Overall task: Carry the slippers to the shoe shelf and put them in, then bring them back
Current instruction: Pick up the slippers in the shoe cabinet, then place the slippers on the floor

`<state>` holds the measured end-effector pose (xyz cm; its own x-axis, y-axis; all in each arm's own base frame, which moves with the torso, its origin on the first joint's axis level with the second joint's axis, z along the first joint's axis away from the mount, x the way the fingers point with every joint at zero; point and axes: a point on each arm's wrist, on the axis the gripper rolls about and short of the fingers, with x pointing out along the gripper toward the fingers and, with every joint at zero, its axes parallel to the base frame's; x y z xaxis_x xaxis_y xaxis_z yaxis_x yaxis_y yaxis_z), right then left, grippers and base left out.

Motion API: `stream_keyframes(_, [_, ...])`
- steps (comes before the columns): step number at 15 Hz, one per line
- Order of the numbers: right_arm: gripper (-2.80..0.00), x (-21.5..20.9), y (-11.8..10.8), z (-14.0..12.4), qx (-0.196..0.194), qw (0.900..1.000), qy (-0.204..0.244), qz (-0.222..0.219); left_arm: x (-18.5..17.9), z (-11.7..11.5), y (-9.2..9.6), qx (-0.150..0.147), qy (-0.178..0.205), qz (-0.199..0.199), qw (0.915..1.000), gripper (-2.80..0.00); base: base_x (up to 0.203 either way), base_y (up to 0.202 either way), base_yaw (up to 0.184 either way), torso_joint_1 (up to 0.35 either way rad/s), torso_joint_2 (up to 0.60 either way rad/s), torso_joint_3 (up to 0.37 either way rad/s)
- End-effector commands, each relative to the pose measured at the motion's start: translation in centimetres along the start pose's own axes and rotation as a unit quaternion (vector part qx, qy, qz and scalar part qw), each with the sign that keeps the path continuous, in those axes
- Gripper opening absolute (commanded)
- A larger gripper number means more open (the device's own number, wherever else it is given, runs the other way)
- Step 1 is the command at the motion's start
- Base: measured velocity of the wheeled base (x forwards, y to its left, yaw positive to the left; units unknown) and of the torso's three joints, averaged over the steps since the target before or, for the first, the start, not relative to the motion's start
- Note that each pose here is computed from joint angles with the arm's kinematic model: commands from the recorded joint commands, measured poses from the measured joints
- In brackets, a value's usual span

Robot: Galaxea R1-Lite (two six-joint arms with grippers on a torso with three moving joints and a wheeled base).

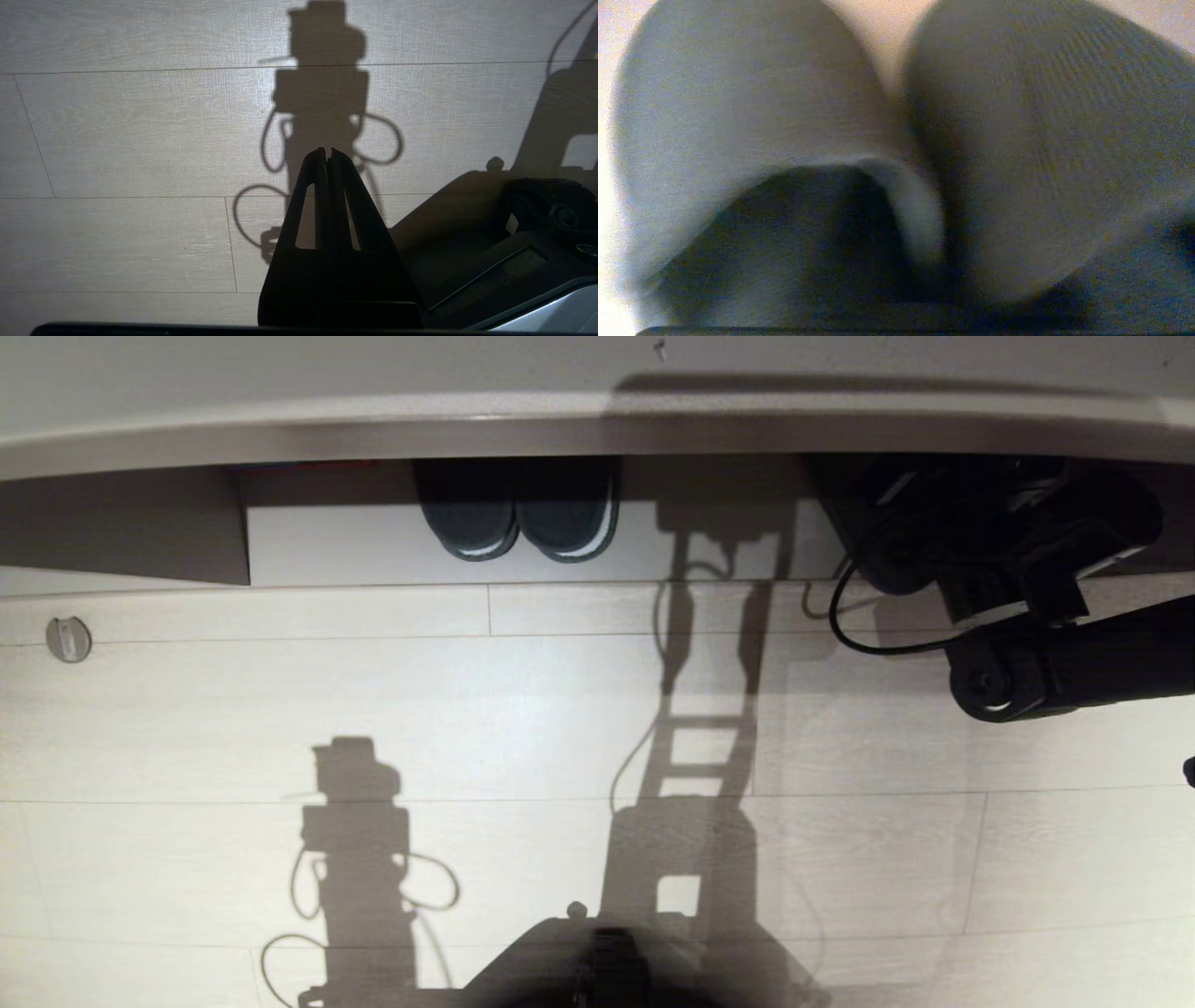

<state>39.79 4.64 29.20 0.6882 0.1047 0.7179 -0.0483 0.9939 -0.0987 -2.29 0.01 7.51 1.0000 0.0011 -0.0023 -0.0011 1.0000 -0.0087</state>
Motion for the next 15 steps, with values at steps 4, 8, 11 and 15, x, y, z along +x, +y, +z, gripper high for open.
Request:
stream_keyframes(4, [-2.8,-1.7,0.6,5.3,0.006,1.0,0.02,0.014,0.0,0.0,0.0,0.0,0.001,0.0,1.0,-2.8,0.0,0.0,0.0,0.0,0.0,0.0])
stream_keyframes(8, [-2.8,-6.7,0.7,7.2,-0.009,0.995,0.092,0.03,0.0,0.0,0.0,0.0,0.001,0.0,1.0,-2.8,0.0,0.0,0.0,0.0,0.0,0.0])
stream_keyframes(11, [-2.8,-10.5,0.6,8.8,-0.029,0.988,0.143,0.043,0.0,0.0,0.0,0.0,0.001,0.0,1.0,-2.8,0.0,0.0,0.0,0.0,0.0,0.0])
stream_keyframes(15, [-2.8,-17.5,0.1,12.8,-0.046,0.977,0.202,0.056,0.0,0.0,0.0,0.0,0.0,0.0,1.0,-2.8,0.0,0.0,0.0,0.0,0.0,0.0])
